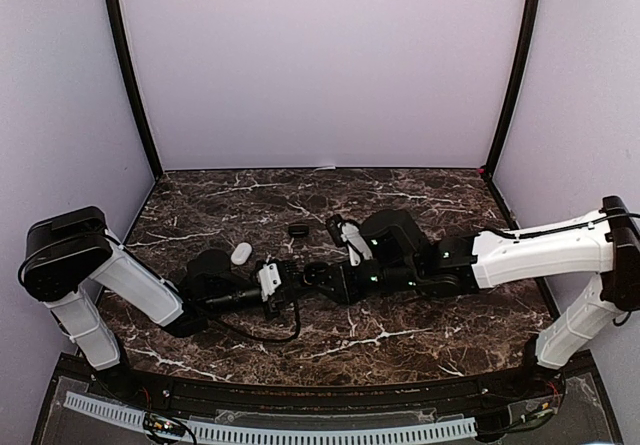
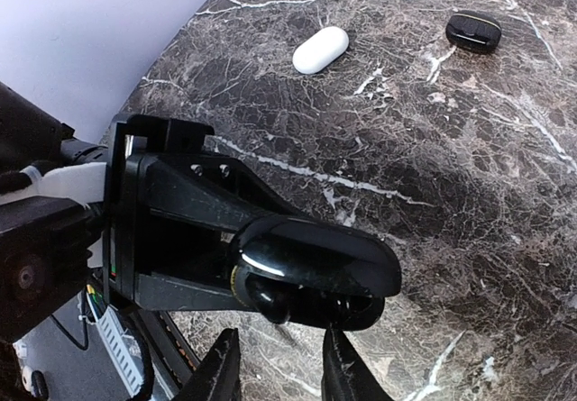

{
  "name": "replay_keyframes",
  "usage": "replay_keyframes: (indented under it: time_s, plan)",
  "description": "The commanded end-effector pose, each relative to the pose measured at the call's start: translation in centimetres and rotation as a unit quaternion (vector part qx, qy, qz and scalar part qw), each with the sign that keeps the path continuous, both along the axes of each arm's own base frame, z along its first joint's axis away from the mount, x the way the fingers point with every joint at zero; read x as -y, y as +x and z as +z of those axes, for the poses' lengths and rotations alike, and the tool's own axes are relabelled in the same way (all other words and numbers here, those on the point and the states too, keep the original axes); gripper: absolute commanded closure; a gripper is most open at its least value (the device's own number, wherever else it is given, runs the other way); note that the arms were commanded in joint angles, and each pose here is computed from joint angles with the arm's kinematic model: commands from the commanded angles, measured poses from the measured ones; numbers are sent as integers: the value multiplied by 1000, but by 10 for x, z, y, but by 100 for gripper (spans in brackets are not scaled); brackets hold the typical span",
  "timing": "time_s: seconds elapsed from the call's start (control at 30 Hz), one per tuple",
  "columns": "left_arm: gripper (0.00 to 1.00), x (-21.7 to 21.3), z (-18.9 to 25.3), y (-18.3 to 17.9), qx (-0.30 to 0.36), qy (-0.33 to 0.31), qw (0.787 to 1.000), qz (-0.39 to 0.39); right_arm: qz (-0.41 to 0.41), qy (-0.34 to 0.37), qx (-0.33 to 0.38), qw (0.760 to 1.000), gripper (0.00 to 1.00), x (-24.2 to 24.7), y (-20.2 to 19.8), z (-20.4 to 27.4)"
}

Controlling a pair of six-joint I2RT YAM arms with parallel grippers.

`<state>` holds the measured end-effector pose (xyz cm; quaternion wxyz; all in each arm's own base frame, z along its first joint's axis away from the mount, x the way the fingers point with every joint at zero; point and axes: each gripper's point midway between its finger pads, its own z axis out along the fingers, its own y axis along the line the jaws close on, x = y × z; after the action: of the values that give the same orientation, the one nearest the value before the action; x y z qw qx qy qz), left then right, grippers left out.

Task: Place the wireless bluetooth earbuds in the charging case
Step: Pick up the right earbud from the left side groove of the charging case.

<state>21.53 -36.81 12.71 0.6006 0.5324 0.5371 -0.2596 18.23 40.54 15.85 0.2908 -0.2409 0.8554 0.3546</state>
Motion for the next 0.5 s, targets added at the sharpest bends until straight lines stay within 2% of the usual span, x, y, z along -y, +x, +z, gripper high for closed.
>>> replay_keyframes:
  time_s: [0.0, 0.3, 0.47]
  plan:
    - [91, 1, 11, 5, 19, -12, 1000, 6, -8, 18, -1, 1000, 70, -9, 11, 15]
    - [91, 1, 8, 6, 26, -3, 1000, 5, -3, 20, -2, 1000, 71, -14, 13, 15]
    - [91, 2, 7, 3, 34, -2, 999, -5, -15, 20, -1, 1000, 74, -14, 19, 16]
